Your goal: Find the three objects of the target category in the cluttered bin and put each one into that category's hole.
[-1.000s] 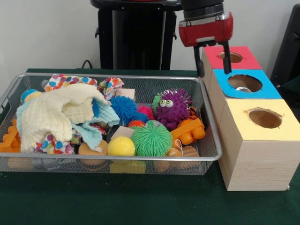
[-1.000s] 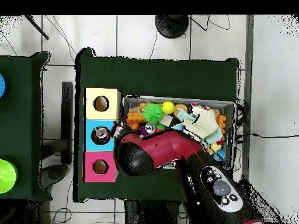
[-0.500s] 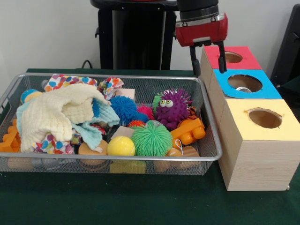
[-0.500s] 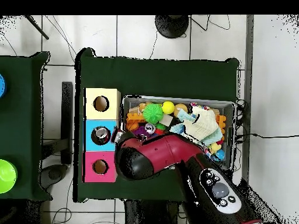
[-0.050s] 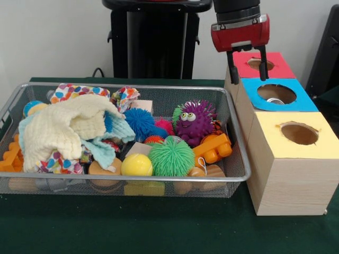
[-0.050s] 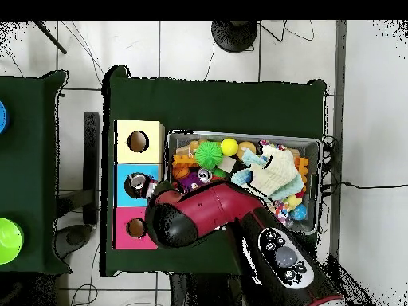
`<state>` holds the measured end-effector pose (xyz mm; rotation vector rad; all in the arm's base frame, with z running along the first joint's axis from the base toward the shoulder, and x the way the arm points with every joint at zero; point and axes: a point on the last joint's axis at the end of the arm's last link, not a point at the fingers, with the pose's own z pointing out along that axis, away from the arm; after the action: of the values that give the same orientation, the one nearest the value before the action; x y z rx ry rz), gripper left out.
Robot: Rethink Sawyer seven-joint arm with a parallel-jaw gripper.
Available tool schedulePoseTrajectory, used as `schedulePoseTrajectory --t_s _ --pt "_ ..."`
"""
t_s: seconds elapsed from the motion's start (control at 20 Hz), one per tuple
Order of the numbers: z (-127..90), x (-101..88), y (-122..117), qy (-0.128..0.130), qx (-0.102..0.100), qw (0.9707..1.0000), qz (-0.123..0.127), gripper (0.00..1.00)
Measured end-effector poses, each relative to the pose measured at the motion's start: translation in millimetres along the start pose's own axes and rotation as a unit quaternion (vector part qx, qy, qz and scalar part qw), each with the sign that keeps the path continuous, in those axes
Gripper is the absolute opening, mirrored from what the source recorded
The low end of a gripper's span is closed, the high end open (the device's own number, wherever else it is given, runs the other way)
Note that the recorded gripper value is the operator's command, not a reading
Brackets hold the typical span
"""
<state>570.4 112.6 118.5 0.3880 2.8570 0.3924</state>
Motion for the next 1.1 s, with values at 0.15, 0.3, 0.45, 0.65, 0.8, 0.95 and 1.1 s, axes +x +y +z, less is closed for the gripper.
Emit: schedulePoseTrajectory --t_s 0.15,0.3,0.45,0.65,0.8,0.95,1.1 --pt "0.0 0.2 -0.3 0.001 0.001 1.0 0.0 1.0" --pt "-0.2 0.1 -1.5 0.002 0.002 1.0 0.001 1.0" --pt "-0.7 -0.8 -3.9 0.002 0.003 1.0 0.003 1.0" --pt "-3.1 -0.5 -7.0 0.007 0.012 0.9999 0.003 1.0" --pt "-5.9 -0.8 -10.9 0.01 0.021 0.9997 0.004 1.0" --pt "-11.2 -1.3 -20.2 0.015 0.041 0.999 0.007 1.0" --pt "-16.6 -1.7 -31.0 0.017 0.061 0.9979 0.012 1.0"
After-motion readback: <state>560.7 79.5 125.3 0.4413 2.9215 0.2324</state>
